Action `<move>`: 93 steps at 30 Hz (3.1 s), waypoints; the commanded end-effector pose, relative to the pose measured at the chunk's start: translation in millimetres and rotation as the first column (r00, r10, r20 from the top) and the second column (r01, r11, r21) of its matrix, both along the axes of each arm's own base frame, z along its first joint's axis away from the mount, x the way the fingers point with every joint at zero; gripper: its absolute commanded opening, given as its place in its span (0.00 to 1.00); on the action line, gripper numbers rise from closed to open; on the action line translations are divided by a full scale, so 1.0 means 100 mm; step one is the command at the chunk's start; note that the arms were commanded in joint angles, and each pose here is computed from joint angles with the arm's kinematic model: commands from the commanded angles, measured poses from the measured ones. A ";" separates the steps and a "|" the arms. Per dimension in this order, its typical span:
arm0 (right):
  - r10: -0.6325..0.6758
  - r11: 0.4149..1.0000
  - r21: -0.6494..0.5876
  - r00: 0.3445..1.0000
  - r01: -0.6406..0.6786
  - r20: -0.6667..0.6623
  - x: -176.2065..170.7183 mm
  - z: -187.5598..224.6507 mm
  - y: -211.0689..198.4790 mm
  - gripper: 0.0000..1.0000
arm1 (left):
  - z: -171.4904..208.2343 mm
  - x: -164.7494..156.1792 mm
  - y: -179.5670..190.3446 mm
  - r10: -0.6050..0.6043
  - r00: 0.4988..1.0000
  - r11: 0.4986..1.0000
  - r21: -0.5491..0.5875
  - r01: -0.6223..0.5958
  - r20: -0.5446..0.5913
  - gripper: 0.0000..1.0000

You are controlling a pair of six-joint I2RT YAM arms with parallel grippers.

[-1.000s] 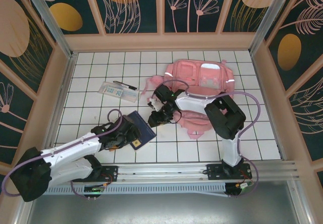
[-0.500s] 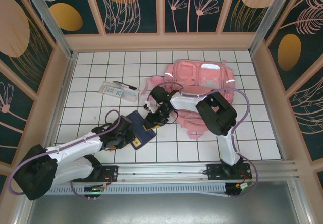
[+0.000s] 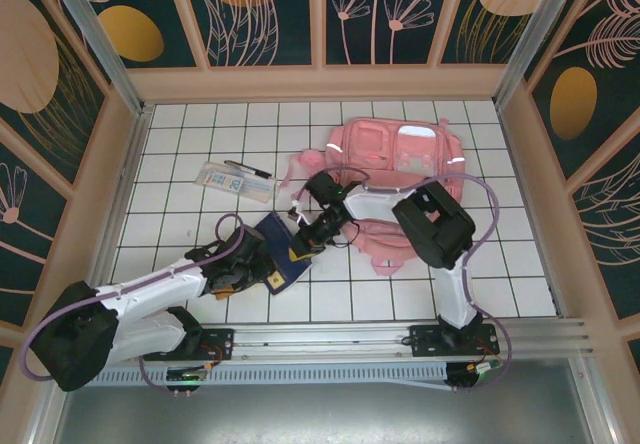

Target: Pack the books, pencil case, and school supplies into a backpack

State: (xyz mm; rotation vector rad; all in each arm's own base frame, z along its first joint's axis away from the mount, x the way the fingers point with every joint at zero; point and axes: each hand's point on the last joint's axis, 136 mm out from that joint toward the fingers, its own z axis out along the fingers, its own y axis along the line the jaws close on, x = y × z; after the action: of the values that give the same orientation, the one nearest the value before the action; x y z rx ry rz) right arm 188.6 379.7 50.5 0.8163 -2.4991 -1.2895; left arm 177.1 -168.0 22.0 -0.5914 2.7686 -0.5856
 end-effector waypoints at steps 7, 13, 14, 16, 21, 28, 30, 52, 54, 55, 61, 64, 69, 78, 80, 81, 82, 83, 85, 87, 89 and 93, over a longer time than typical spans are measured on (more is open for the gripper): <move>-0.356 0.933 0.172 0.877 0.315 0.323 0.68 1.31 -0.92 0.00 | 1.93 0.42 -0.68 -0.382 0.687 0.870 -0.010 0.493 0.618 0.64; -0.579 0.808 0.275 0.619 0.521 0.530 1.09 2.10 -1.89 0.00 | 2.41 0.62 -1.12 -0.529 0.436 0.741 0.147 0.655 0.728 0.76; -0.589 0.799 0.298 0.579 0.522 0.564 1.09 2.23 -1.98 0.00 | 2.51 0.62 -1.27 -0.534 0.395 0.700 0.129 0.702 0.748 0.81; -0.586 0.794 0.315 0.517 0.520 0.624 1.06 2.38 -2.09 0.00 | 2.81 0.60 -1.52 -0.488 0.328 0.632 0.069 0.772 0.809 0.90; -0.655 0.649 0.286 0.327 0.705 0.681 1.07 2.46 -2.52 0.00 | 3.46 0.76 -1.75 -0.440 0.122 0.592 0.185 0.784 0.890 0.99; -0.517 0.201 0.142 -0.018 0.969 0.856 0.98 2.45 -3.77 0.00 | 2.60 0.88 -2.05 -0.671 -0.333 0.259 0.630 0.732 0.662 0.97; -0.506 0.107 0.130 -0.058 0.986 0.860 0.95 2.51 -4.00 0.00 | 2.36 1.10 -2.16 -0.715 -0.327 0.239 0.655 0.717 0.618 0.90; -0.671 0.183 0.115 0.039 0.976 0.740 0.95 2.30 -3.88 0.00 | 0.89 1.75 -2.36 -0.850 -0.511 -0.194 0.822 0.535 0.132 0.96; -0.683 0.196 0.113 0.053 0.974 0.729 0.96 2.27 -3.85 0.00 | 0.86 1.91 -2.37 -0.872 -0.484 -0.190 0.860 0.474 0.074 0.94; -0.690 0.202 0.115 0.058 0.973 0.721 0.96 2.27 -3.83 0.00 | 0.85 1.96 -2.38 -0.878 -0.474 -0.192 0.867 0.461 0.058 0.93; -0.719 0.229 0.117 0.086 0.966 0.690 0.98 2.22 -3.74 0.00 | 0.75 1.94 -2.50 -0.847 -0.530 -0.230 0.874 0.428 0.036 0.92; -0.722 0.245 0.120 0.098 0.962 0.685 0.98 2.21 -3.70 0.00 | 0.62 1.84 -2.53 -0.813 -0.582 -0.305 0.866 0.395 -0.021 0.91; -0.749 0.295 0.152 0.129 0.943 0.650 0.98 2.21 -3.57 0.00 | 0.59 1.75 -2.65 -0.769 -0.640 -0.319 0.869 0.379 -0.004 0.60; -0.767 0.525 0.390 0.223 0.756 0.602 0.66 2.77 -3.04 0.00 | 1.52 1.98 -2.78 -0.837 -0.522 -0.082 0.907 0.414 0.163 0.00; -0.763 0.576 0.390 0.302 0.718 0.571 0.56 2.74 -2.91 0.00 | 1.79 2.07 -2.76 -0.845 -0.477 0.016 0.903 0.429 0.242 0.00; -0.759 0.601 0.384 0.350 0.701 0.550 0.51 2.70 -2.84 0.00 | 1.89 2.12 -2.74 -0.845 -0.455 0.062 0.896 0.440 0.281 0.00; -0.746 0.640 0.390 0.415 0.662 0.520 0.43 2.66 -2.74 0.00 | 2.02 2.18 -2.72 -0.842 -0.432 0.112 0.889 0.444 0.322 0.00; -0.730 0.676 0.410 0.480 0.613 0.485 0.33 2.65 -2.62 0.00 | 2.09 2.24 -2.69 -0.842 -0.409 0.148 0.879 0.453 0.352 0.00; -0.691 0.719 0.483 0.587 0.500 0.422 0.11 2.70 -2.42 0.00 | 2.17 2.35 -2.66 -0.842 -0.366 0.195 0.857 0.477 0.396 0.00; -0.619 0.744 0.557 0.694 0.369 0.368 -0.16 2.78 -2.22 0.00 | 2.23 2.43 -2.62 -0.838 -0.328 0.231 0.829 0.510 0.436 0.00; -0.548 0.755 0.590 0.771 0.287 0.325 -0.39 2.75 -2.08 0.00 | 2.33 2.49 -2.60 -0.816 -0.300 0.279 0.792 0.544 0.493 0.00; -0.495 0.801 0.495 0.838 0.336 0.231 -0.46 2.29 -2.01 0.00 | 2.61 2.54 -2.54 -0.757 -0.290 0.350 0.737 0.578 0.586 0.00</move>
State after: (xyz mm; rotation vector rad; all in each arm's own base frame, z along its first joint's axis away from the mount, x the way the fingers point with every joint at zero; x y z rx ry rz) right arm 162.0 168.8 285.7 0.5241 -3.0037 -2.0170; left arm 426.1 -421.4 220.6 1.4444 1.5589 -0.4286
